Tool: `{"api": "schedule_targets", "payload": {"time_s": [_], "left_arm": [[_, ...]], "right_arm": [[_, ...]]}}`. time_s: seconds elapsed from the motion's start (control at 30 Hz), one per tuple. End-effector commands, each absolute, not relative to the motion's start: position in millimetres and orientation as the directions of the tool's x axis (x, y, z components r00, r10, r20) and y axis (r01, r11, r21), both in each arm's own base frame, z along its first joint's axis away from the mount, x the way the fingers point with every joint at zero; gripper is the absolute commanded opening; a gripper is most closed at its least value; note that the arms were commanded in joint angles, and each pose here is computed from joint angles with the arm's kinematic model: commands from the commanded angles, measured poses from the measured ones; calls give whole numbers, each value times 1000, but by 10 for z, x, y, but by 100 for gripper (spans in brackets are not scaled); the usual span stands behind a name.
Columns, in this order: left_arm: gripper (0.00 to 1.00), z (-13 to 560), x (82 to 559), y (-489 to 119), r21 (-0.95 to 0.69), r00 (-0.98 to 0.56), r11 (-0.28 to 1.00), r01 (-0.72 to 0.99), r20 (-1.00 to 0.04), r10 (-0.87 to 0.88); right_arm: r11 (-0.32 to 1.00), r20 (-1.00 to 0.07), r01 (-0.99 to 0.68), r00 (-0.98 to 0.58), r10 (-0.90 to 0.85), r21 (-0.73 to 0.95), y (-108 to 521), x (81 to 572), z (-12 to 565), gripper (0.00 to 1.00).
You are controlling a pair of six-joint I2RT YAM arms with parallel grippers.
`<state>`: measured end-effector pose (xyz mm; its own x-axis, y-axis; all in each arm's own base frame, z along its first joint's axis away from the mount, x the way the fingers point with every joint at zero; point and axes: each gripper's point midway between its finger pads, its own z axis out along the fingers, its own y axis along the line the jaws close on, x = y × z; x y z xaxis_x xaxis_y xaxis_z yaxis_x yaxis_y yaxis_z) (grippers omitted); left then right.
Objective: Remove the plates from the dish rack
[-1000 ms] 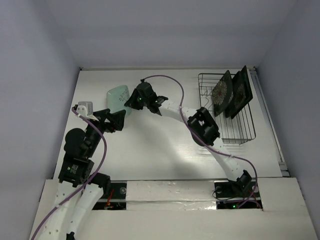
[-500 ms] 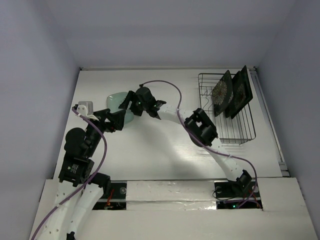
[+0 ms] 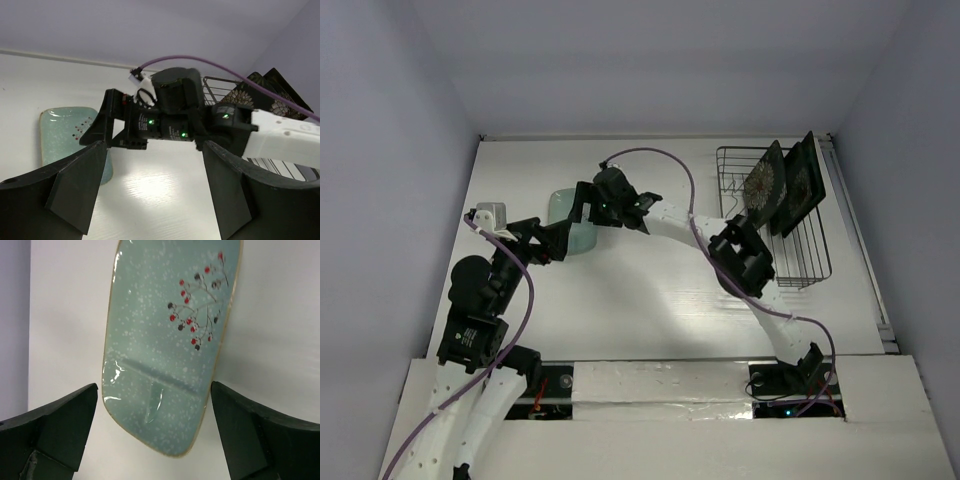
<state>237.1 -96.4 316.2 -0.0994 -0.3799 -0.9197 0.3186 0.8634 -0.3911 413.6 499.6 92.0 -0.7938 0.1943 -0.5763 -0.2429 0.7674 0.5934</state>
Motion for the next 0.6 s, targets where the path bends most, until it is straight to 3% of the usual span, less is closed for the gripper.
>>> {"api": "schedule_targets", "payload": {"time_s": [0.0, 0.2, 0.33, 0.37, 0.4, 0.57], "left_arm": [[74, 3414, 2336, -919, -377, -28, 864, 333, -920, -391], [74, 3413, 2335, -913, -377, -26, 865, 330, -920, -391], [74, 3410, 2342, -915, -377, -28, 865, 329, -920, -391], [73, 3413, 2339, -914, -376, -26, 866, 330, -921, -390], [74, 3414, 2339, -914, -377, -26, 865, 330, -920, -391], [73, 3410, 2335, -919, -377, -28, 864, 333, -920, -391]], "right_arm": [[796, -730, -353, -665, 156, 492, 4874, 4253, 1682, 100], [810, -733, -373, -673, 100, 453, 4823, 4203, 1599, 99], [823, -725, -353, -682, 98, 444, 4791, 4204, 1471, 76], [827, -721, -346, -686, 99, 443, 4788, 4207, 1423, 62], [833, -716, -336, -691, 98, 439, 4783, 4214, 1351, 55], [862, -692, -297, -717, 83, 411, 4752, 4235, 1089, 52]]}}
